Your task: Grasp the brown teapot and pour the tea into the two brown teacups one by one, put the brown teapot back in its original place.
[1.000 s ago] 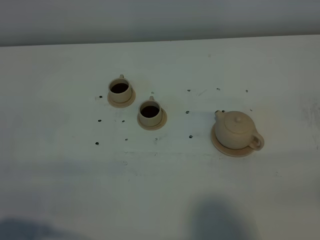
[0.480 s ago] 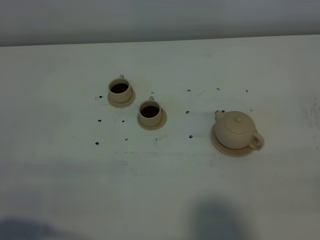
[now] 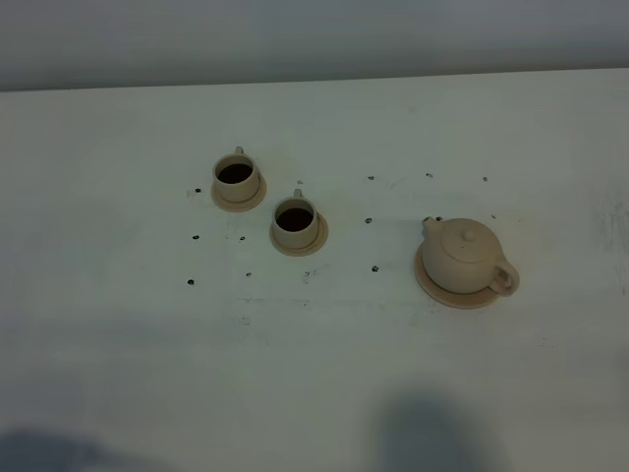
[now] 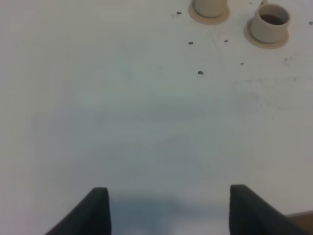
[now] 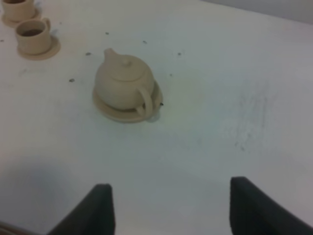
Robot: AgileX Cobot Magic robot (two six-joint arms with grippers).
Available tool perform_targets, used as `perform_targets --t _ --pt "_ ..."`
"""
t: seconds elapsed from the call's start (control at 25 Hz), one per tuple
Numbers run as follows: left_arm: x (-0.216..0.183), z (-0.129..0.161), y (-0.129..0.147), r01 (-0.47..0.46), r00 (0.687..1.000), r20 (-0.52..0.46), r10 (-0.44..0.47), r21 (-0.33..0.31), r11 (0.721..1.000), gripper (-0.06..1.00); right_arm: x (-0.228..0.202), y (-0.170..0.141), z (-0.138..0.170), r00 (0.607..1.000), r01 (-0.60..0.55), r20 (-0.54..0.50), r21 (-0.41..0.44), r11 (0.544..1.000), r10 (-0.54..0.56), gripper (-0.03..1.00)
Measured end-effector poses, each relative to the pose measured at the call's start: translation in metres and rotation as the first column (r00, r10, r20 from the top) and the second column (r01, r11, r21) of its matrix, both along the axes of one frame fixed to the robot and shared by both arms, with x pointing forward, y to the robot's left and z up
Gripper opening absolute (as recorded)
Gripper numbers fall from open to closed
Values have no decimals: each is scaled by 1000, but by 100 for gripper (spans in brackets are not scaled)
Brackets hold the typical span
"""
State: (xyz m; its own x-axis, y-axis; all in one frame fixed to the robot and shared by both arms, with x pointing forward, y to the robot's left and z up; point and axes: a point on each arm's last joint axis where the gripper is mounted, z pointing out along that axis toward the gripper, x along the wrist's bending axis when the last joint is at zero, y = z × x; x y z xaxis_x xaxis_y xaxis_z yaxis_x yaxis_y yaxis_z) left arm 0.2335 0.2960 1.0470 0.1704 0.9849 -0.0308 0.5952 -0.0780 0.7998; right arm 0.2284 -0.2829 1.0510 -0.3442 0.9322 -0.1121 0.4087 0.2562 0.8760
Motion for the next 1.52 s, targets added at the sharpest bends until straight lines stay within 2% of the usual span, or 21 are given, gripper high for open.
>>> perform_targets --t 0.2,0.44,0.72,0.96,1.32,1.52 --pt "0 0 0 0 1000 0 0 0 1000 50 0 -1 0 1000 23 -5 15 1000 -23 51" --pt "0 0 0 0 1000 0 0 0 1000 50 2 -3 0 995 104 -8 13 994 -104 51" --pt "0 0 0 0 1000 0 0 0 1000 50 1 0 0 995 102 -16 63 993 -101 51" --pt "0 0 0 0 1000 0 0 0 1000 50 1 1 0 995 98 -17 72 993 -97 51" --pt "0 0 0 -93 996 0 93 0 996 50 1 0 0 995 102 -16 67 993 -101 51" --pt "0 0 0 -98 995 0 98 0 995 50 2 -2 0 993 121 -12 41 992 -121 51"
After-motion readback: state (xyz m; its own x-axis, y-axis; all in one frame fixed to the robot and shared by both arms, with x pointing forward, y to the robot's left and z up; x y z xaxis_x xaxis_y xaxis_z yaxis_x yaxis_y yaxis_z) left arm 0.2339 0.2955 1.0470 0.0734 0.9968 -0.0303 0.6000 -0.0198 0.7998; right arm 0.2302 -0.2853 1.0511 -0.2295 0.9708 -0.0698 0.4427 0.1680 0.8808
